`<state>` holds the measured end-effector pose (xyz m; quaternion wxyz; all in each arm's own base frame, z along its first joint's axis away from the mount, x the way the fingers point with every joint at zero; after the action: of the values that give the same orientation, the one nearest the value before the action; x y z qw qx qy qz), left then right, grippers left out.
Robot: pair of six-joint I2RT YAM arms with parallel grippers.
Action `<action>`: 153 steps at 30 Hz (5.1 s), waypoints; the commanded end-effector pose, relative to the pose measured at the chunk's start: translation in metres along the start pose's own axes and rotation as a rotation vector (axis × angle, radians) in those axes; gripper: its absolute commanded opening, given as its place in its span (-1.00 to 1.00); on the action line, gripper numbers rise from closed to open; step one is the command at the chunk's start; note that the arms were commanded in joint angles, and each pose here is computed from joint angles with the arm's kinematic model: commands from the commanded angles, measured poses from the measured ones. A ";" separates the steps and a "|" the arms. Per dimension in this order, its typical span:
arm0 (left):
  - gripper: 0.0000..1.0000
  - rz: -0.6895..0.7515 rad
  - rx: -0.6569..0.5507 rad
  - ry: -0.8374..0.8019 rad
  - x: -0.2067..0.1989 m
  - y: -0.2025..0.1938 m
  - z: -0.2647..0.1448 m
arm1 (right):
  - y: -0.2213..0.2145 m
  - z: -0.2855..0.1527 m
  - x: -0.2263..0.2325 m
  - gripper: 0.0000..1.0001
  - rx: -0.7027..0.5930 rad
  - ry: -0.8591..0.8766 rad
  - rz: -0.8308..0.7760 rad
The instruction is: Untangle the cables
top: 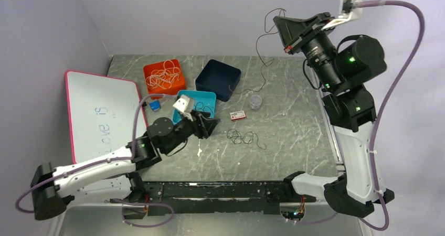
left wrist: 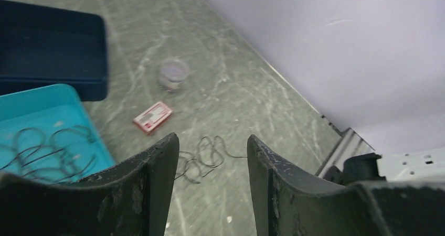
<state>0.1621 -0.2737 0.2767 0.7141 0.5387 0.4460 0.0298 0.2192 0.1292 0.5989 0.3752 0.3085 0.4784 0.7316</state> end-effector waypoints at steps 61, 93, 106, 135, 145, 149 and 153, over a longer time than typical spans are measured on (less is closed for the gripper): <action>0.15 -0.007 -0.097 0.726 0.127 0.076 -0.148 | -0.378 0.124 0.087 -1.00 0.597 0.245 0.017; 0.13 -0.006 -0.074 0.686 0.125 0.073 -0.144 | -0.559 0.067 0.095 -0.75 1.100 0.384 -0.150; 0.16 0.027 -0.042 0.649 0.124 0.072 -0.141 | -0.494 0.087 0.096 -0.15 0.973 0.340 -0.210; 0.24 -0.026 0.105 0.404 0.117 0.053 -0.096 | -0.424 -0.134 0.020 -0.07 1.378 0.082 -0.240; 0.22 -0.014 0.150 0.388 0.113 0.054 -0.095 | -0.477 -0.129 -0.010 -0.15 1.452 0.175 -0.174; 0.22 -0.015 0.150 0.386 0.112 0.054 -0.095 | -0.489 -0.127 -0.019 -0.15 1.459 0.195 -0.164; 0.22 -0.015 0.151 0.387 0.112 0.054 -0.095 | -0.497 -0.126 -0.025 -0.16 1.470 0.216 -0.165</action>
<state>0.1895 -0.1204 0.2351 0.5559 0.5712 0.5965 0.0942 0.2471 0.1773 0.0932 0.0818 0.3928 0.8937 0.2005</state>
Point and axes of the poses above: each gripper's point midway between its finger pads, its own z axis out along the fingers, its own x axis along the line the jaws close on, y = z × x, the point moved 6 cm from there along -z, back along the fingers, and after that the axes turned 14 degrees about -z, right-handed, at the moved point
